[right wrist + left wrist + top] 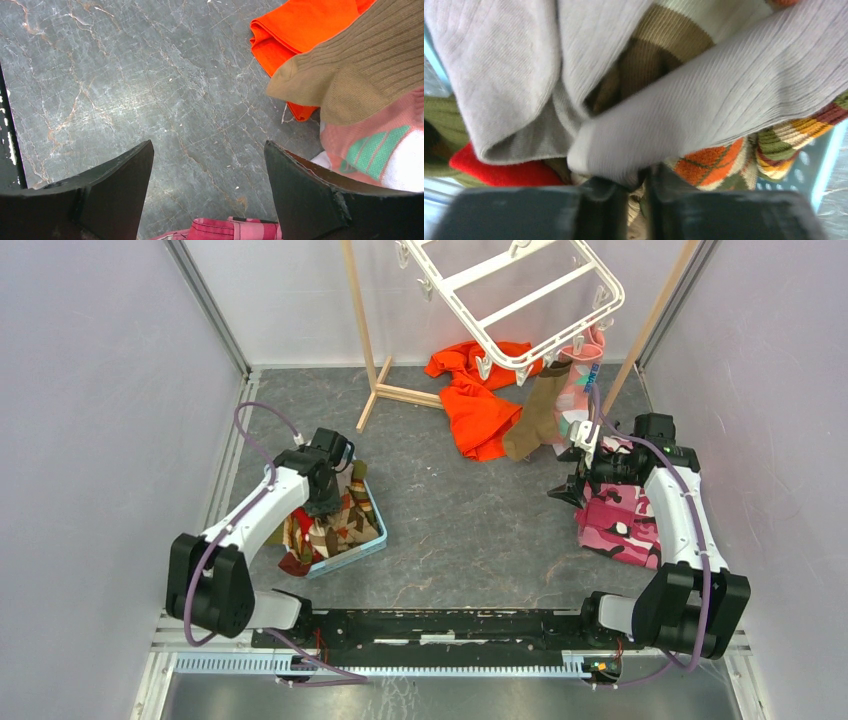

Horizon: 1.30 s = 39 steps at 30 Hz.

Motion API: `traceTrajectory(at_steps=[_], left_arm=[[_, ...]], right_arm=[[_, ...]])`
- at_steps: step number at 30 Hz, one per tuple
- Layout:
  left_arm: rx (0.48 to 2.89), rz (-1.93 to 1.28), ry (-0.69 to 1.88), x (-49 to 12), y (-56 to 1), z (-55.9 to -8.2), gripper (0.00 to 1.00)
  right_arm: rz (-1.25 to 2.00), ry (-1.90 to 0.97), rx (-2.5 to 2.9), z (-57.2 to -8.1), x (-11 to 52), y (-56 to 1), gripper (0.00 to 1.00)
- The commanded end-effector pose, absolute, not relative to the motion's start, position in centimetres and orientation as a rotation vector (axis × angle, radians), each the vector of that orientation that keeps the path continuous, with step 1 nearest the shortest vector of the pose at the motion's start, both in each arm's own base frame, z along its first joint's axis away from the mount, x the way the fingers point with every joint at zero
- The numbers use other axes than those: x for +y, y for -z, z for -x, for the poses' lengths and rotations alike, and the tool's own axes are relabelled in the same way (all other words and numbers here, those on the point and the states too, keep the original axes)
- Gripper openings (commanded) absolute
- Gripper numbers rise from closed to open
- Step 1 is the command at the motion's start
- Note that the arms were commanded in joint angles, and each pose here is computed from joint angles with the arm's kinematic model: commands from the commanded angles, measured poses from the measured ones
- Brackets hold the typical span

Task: Clip the socks to the hanger
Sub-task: Move the bin to the center of the board.

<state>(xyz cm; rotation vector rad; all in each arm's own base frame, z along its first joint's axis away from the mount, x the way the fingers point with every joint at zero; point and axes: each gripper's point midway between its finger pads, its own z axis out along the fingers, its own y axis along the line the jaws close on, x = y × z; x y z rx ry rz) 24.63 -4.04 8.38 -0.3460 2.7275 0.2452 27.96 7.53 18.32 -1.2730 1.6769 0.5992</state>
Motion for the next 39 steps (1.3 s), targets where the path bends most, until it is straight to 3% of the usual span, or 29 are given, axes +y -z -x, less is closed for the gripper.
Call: traceTrajectory(at_steps=[1, 4, 10, 20, 24, 31, 39], left_arm=[[2.7, 0.353, -0.304, -3.5, -8.3, -25.9, 0.05], [2.702, 0.309, -0.13, -5.6, -8.3, -26.3, 0.02], [2.59, 0.204, 0.476, -13.4, -11.1, -28.5, 0.02], [2.507, 0.177, 0.799, -18.6, -11.9, -31.9, 0.02], [2.484, 0.121, 0.848, -20.8, -13.1, -32.0, 0.06], [2.445, 0.091, 0.726, -18.4, -16.9, -29.8, 0.33], [2.418, 0.099, 0.684, -16.9, -18.8, -27.7, 0.4]], right_arm=[[1.294, -0.594, 1.615, -28.3, 7.8, -19.8, 0.88], [1.293, -0.596, 1.617, -28.3, 7.8, -19.8, 0.88], [1.295, -0.593, 1.614, -28.3, 7.8, -19.9, 0.88], [1.295, -0.587, 1.619, -28.3, 7.7, -19.7, 0.88], [1.289, -0.582, 1.623, -28.4, 7.5, -19.7, 0.88], [1.285, -0.587, 1.625, -28.5, 7.5, -19.6, 0.88], [1.284, -0.591, 1.621, -28.4, 7.6, -19.7, 0.88]])
